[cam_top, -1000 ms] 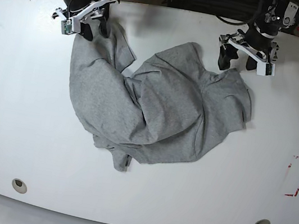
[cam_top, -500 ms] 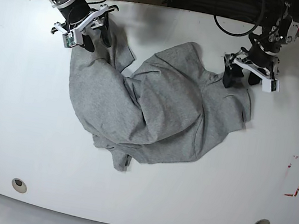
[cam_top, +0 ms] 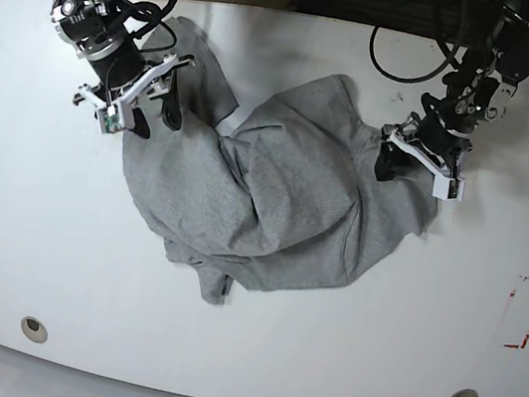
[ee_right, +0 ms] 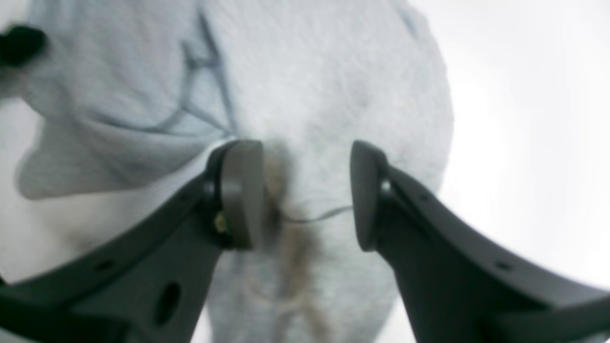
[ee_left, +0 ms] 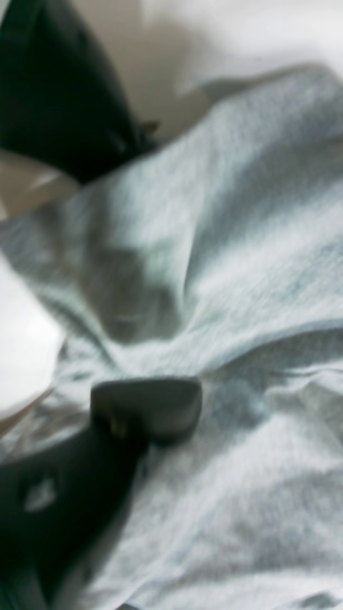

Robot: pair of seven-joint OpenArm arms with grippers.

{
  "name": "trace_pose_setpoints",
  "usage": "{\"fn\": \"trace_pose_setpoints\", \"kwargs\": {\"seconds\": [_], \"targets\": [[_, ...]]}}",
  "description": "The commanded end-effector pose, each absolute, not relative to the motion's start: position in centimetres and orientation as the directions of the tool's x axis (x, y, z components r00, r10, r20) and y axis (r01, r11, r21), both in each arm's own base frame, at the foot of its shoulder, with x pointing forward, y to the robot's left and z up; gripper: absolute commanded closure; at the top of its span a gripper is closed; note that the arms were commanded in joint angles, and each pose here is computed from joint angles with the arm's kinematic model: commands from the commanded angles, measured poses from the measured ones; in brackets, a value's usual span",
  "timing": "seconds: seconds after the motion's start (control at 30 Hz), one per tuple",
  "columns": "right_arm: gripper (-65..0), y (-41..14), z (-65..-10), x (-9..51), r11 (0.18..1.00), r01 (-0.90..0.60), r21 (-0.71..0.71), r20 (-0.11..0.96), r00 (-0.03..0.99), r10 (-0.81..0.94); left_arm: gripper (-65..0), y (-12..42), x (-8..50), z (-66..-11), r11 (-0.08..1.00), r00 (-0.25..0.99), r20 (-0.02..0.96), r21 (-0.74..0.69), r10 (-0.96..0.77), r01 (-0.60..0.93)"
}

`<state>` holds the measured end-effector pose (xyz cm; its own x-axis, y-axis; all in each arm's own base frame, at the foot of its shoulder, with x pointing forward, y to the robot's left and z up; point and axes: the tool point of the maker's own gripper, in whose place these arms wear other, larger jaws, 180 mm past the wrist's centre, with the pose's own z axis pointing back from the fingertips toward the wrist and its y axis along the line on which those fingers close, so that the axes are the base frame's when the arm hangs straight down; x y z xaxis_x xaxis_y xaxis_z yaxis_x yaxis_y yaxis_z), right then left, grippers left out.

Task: Fold the T-shirt properly
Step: 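Lower both grippers onto the crumpled grey T-shirt, then grasp the shirt edges with both grippers and spread them apart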

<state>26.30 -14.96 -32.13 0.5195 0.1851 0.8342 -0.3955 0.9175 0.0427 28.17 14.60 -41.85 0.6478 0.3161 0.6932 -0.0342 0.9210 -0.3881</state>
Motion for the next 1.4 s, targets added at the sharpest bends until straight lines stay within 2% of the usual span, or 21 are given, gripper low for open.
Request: {"fn": "trace_pose_setpoints", "kwargs": {"seconds": [0.0,0.07,0.1,0.2,0.3,0.4,0.47,0.73,1.13,1.17,1.23,1.3,1.37], "targets": [[-28.4,-15.9,-30.0,28.2,0.924,-0.382,0.004,0.861,0.471,0.191,-16.0,14.8,27.9,-42.6,0.923,0.682,0.664,-0.381,0.308,-0.046],[-28.4,-16.7,-29.5,29.7,0.931,-0.364,-0.008,0.860,0.473,0.192,-3.8,14.9,28.3,-42.5,0.925,0.678,0.668,-0.377,0.305,-0.045],[-28.4,-16.9,-29.3,30.3,0.933,-0.360,-0.011,0.861,0.470,0.192,-0.6,15.0,28.4,-42.6,0.926,0.681,0.667,-0.376,0.304,-0.045],[-29.6,-17.7,-29.6,32.5,0.939,-0.343,-0.003,0.853,0.489,0.181,0.0,15.3,28.6,-42.6,0.931,0.707,0.649,-0.362,0.281,-0.038],[-40.7,-19.1,-30.1,34.9,0.947,-0.319,-0.023,0.839,0.509,0.192,0.0,17.3,29.0,-41.3,0.952,0.700,0.679,-0.307,0.222,-0.004],[-49.0,-19.6,-31.6,36.6,0.953,-0.304,0.017,0.819,0.551,0.161,0.0,18.2,28.9,-40.4,0.961,0.694,0.696,-0.277,0.185,0.022],[-48.8,-19.9,-32.4,37.7,0.955,-0.293,0.049,0.806,0.576,0.135,0.0,18.5,29.1,-39.8,0.964,0.687,0.707,-0.265,0.169,0.035],[-41.5,-19.4,-36.1,40.8,0.943,-0.258,0.210,0.733,0.680,0.022,0.0,19.3,28.6,-39.7,0.970,0.693,0.707,-0.238,0.141,0.045],[-41.1,-15.4,-38.9,42.2,0.896,-0.248,0.368,0.654,0.754,-0.059,0.0,19.0,28.9,-39.1,0.970,0.681,0.719,-0.238,0.137,0.057],[-39.8,-14.7,-38.7,42.4,0.890,-0.253,0.378,0.655,0.753,-0.064,0.0,19.0,28.9,-39.1,0.970,0.680,0.720,-0.238,0.137,0.057],[-32.3,-14.0,-38.8,42.5,0.884,-0.257,0.391,0.652,0.755,-0.069,0.0,19.0,29.0,-39.1,0.970,0.680,0.721,-0.236,0.135,0.057],[-20.0,-13.9,-38.5,42.8,0.883,-0.259,0.392,0.664,0.744,-0.076,0.0,18.9,29.2,-38.8,0.970,0.675,0.726,-0.236,0.133,0.063],[-3.6,-13.8,-38.2,43.1,0.882,-0.261,0.392,0.676,0.732,-0.083,0.0,18.6,29.8,-37.7,0.971,0.657,0.746,-0.222,0.107,0.094]]}}
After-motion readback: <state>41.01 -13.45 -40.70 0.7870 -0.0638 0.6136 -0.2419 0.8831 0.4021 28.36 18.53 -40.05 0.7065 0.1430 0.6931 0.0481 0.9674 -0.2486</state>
